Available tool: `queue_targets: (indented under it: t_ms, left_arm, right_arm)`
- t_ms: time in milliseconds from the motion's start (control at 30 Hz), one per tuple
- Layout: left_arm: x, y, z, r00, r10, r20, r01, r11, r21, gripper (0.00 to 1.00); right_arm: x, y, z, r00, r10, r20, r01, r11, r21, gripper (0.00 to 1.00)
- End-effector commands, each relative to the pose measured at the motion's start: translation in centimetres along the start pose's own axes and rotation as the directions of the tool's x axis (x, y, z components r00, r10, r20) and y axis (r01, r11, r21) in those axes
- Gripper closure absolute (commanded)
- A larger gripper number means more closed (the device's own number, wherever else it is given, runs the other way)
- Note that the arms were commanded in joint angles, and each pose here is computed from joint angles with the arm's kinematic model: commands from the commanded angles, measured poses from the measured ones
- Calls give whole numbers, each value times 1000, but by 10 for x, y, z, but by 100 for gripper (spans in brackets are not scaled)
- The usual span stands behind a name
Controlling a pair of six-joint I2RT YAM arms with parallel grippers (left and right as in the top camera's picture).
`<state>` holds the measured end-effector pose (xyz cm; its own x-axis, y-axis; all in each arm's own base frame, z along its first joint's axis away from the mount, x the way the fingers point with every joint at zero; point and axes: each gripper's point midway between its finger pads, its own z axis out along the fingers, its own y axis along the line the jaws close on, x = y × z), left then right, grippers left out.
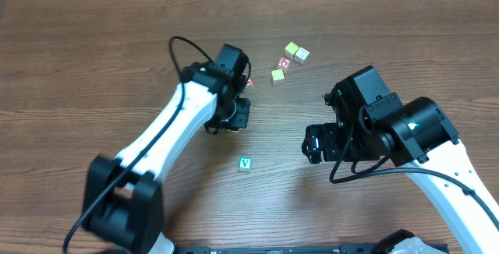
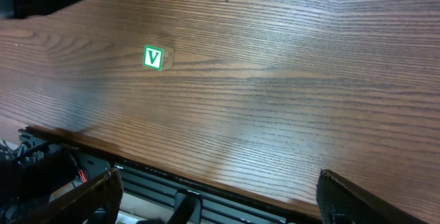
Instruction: Flip 3 blocks
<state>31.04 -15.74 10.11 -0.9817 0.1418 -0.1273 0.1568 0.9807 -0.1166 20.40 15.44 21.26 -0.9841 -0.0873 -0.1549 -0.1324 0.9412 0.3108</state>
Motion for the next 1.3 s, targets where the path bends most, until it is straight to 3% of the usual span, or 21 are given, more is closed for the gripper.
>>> queue_targets:
  t_ms: [0, 133, 233, 467, 967, 1267]
  left_arm:
    - [16, 13, -16, 998, -41, 37, 43, 998, -42, 95]
    - [50, 23, -19, 995, -83, 54, 85, 996, -39, 95]
    - [69, 21, -14, 993, -98, 70, 97, 995, 16, 88]
    - [100, 12, 27, 996, -92, -2, 91, 989, 114, 85]
    - [95, 8, 81, 992, -121, -21, 122, 981, 149, 85]
    - [92, 8, 83, 991, -134, -16, 135, 979, 151, 85]
  right_arm:
    - [-4, 6, -9, 999, -13, 34, 14, 1000, -24, 9]
    - [-4, 6, -9, 999, -13, 34, 14, 1000, -23, 9]
    - [-5, 6, -9, 999, -14, 36, 15, 1000, -24, 9]
    - [-5, 7, -9, 999, -14, 38, 15, 1000, -25, 9]
    - [-5, 8, -9, 999, -14, 33, 15, 999, -32, 9]
    - [-4, 7, -9, 999, -13, 31, 14, 999, -30, 9]
